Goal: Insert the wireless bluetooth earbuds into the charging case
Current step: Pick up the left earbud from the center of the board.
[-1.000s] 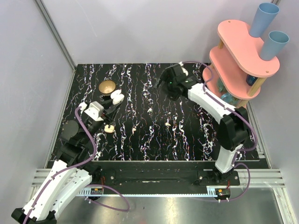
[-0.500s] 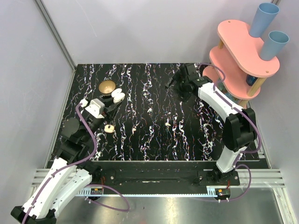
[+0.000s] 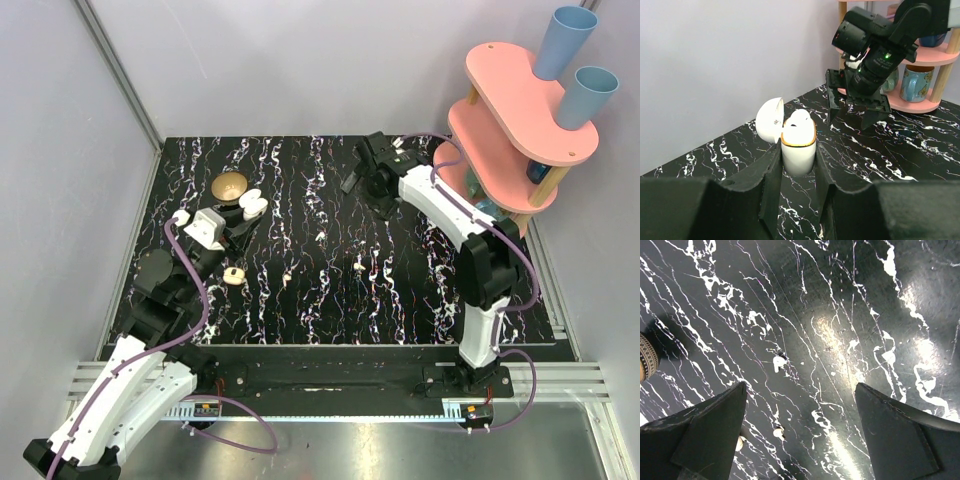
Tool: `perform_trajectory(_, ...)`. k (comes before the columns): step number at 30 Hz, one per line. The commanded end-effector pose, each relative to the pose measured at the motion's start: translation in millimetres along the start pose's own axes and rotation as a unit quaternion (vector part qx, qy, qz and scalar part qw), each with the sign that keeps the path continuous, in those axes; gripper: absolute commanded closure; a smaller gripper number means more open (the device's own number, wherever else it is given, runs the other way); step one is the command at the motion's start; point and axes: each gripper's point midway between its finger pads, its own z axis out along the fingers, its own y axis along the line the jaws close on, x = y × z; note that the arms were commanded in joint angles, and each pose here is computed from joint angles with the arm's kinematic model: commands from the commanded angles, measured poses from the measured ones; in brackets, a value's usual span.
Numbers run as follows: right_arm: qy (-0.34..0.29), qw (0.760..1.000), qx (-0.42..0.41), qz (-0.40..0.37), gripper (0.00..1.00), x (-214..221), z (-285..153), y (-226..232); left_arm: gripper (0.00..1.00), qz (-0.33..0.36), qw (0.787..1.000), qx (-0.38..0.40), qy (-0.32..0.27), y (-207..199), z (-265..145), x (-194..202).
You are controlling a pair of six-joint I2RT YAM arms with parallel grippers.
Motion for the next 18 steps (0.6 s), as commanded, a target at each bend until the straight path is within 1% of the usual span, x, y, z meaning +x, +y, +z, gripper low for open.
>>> perform_trajectory(1, -0.005, 0.999, 0.004, 0.036, 0.04, 0.3, -8.7, 18.5, 1.0, 0.016, 0.999, -0.018, -0.023, 8.5, -0.1, -22.8)
perform_trajectory(5, 0.034, 0.998, -0.001, 0.045, 0.05, 17.0, -0.8, 32.6, 1.0, 0.019, 0.999, -0.018, -0.02, 9.2, 0.6, -22.1)
perform_trajectory(11, 0.074, 0.995, 0.002, 0.06, 0.09, 44.6, 13.4, 44.8, 1.0, 0.019, 0.999, -0.032, -0.007, 12.5, -5.6, -13.4)
perform_trajectory(17, 0.08, 0.994, 0.007, 0.073, 0.12, 56.9, 18.5, 51.6, 1.0, 0.025, 0.998, -0.051, -0.006, 17.8, -17.4, -13.2)
perform_trajectory(18, 0.081, 0.994, 0.008, 0.079, 0.14, 58.5, 19.1, 52.7, 1.0, 0.024, 0.998, -0.054, -0.005, 18.2, -18.5, -12.9)
